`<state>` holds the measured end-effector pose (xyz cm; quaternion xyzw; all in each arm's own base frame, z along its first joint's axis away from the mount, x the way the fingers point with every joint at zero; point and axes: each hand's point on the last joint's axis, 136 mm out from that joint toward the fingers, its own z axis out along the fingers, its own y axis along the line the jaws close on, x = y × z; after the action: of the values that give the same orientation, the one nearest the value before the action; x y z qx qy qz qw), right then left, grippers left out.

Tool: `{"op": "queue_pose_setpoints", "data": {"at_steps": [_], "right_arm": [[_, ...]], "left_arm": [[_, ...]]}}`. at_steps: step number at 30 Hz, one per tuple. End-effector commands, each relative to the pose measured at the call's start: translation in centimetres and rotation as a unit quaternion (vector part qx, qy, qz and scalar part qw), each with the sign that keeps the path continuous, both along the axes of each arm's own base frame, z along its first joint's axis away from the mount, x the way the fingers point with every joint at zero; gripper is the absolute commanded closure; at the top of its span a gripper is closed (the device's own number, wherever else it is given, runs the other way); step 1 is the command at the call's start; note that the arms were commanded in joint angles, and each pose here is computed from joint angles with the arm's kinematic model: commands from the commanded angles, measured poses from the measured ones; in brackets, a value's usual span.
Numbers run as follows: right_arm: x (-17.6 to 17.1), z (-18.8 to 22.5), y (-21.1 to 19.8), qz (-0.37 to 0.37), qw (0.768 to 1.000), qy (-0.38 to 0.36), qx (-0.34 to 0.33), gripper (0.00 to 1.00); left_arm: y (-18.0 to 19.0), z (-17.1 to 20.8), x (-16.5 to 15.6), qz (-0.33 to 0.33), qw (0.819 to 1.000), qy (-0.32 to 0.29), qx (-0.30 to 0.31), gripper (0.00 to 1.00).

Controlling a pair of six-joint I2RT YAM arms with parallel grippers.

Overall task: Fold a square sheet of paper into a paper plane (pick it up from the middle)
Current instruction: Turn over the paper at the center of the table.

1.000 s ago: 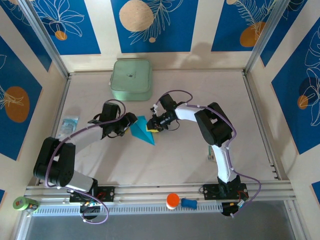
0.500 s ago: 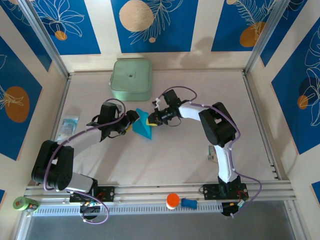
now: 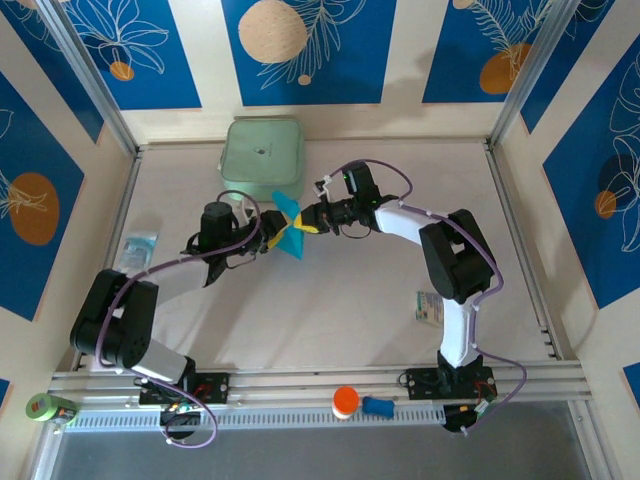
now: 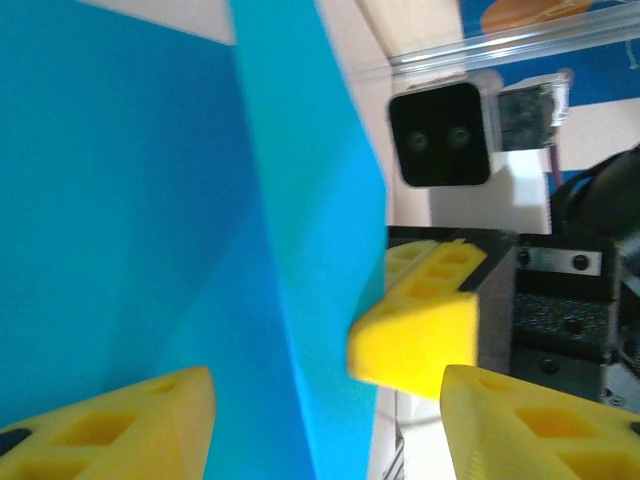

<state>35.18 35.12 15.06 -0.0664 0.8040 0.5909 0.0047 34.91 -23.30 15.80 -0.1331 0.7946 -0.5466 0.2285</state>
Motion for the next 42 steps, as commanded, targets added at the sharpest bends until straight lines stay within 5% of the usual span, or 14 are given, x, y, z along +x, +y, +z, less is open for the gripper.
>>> {"op": "queue_pose_setpoints", "data": {"at_steps": [1, 22, 32, 36, 42], "right_arm": [[-1.1, 1.8, -0.3, 0.016, 0.999, 0.018, 0.024, 0.98], [-3.0, 3.2, -1.2, 0.028, 0.997, 0.046, 0.056, 0.97], [-2.0, 4.1, -3.0, -0.005, 0.999, 0.018, 0.05, 0.7], [-0.9, 3.7, -5.3, -0.057, 0.998, -0.018, -0.001, 0.58], [0.9, 1.0, -10.3, -0.16, 0.972, -0.074, -0.155, 0.52]], "left_arm": [[-0.8, 1.8, 0.3, -0.015, 0.999, -0.037, -0.025, 0.43], [-0.9, 3.5, 2.1, 0.002, 0.996, -0.072, -0.05, 0.69], [-0.8, 4.3, 2.3, 0.0, 0.996, -0.084, -0.04, 0.91], [-0.1, 3.2, 2.3, 0.006, 0.998, -0.068, 0.012, 0.92], [3.4, -0.5, 1.1, 0.002, 0.971, -0.012, 0.239, 0.93]]}}
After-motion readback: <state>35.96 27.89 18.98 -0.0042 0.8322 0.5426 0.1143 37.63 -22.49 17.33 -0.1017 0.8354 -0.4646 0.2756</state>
